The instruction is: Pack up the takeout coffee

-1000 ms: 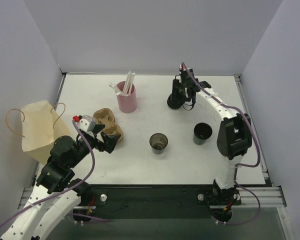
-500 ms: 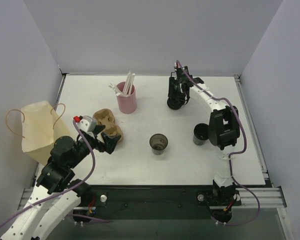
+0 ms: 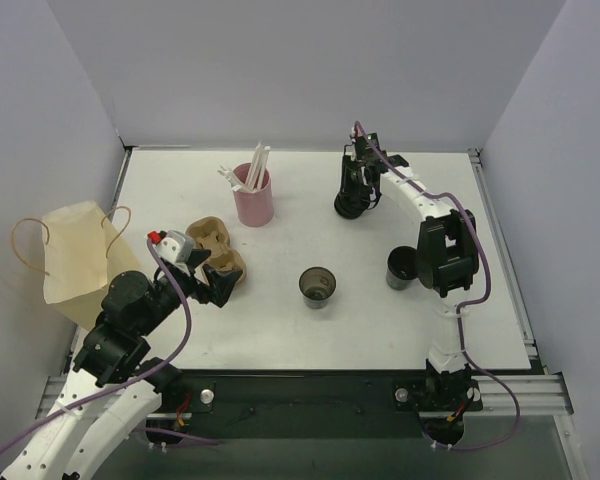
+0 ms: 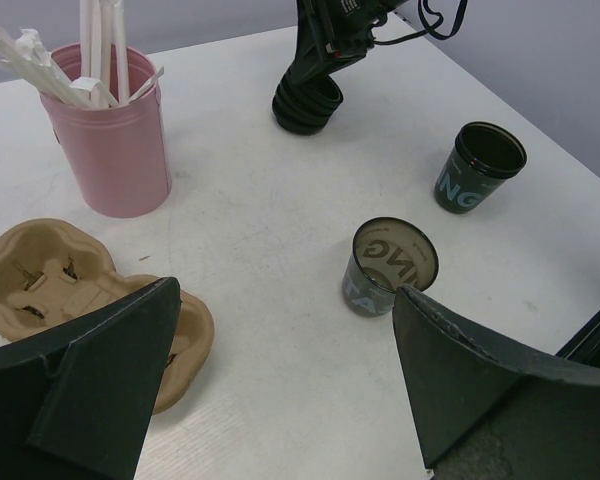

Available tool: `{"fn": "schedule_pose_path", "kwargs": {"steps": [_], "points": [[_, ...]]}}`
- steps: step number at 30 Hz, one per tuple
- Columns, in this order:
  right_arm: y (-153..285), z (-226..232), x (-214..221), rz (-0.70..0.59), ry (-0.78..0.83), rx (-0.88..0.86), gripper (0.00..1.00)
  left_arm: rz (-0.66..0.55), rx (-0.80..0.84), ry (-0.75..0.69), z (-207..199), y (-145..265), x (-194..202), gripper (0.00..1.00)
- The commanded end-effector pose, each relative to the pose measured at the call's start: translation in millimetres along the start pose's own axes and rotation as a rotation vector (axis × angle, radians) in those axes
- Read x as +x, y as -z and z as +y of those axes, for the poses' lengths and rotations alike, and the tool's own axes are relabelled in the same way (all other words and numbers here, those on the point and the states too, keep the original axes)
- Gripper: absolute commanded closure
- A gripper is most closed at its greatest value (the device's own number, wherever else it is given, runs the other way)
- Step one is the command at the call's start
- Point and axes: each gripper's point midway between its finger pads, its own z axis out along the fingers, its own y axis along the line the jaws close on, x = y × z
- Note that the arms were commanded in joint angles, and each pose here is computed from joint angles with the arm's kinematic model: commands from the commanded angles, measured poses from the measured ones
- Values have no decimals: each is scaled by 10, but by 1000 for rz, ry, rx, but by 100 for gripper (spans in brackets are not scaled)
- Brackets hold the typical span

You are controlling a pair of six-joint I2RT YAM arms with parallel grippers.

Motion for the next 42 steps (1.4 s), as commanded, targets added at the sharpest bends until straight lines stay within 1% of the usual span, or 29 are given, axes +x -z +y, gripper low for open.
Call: {"fn": "schedule_pose_path", "kwargs": {"steps": [1, 8, 14, 19, 27, 32, 39, 42], "points": [[29, -1, -128, -21, 3, -19, 74, -21, 8, -15, -12, -12, -69, 3], [38, 16, -140, -22, 2, -31, 75, -20, 7, -15, -6, -13, -63, 3], [19, 10, -120, -14, -12, -38, 74, -21, 7, -15, -7, -11, -66, 3], [30, 4, -141, -18, -14, -41, 75, -20, 5, -14, -2, -13, -64, 3], [14, 19, -135, -14, -16, -49, 74, -22, 5, -14, 2, -15, -66, 3], [-1, 0, -123, -11, -20, -43, 77, -23, 4, -14, 7, -16, -70, 3], [71, 1, -198, -31, -22, -45, 85, -20, 5, -14, 6, -21, -64, 3], [154, 11, -260, -48, -24, -48, 86, -22, 5, -14, 7, -22, -67, 3]]}}
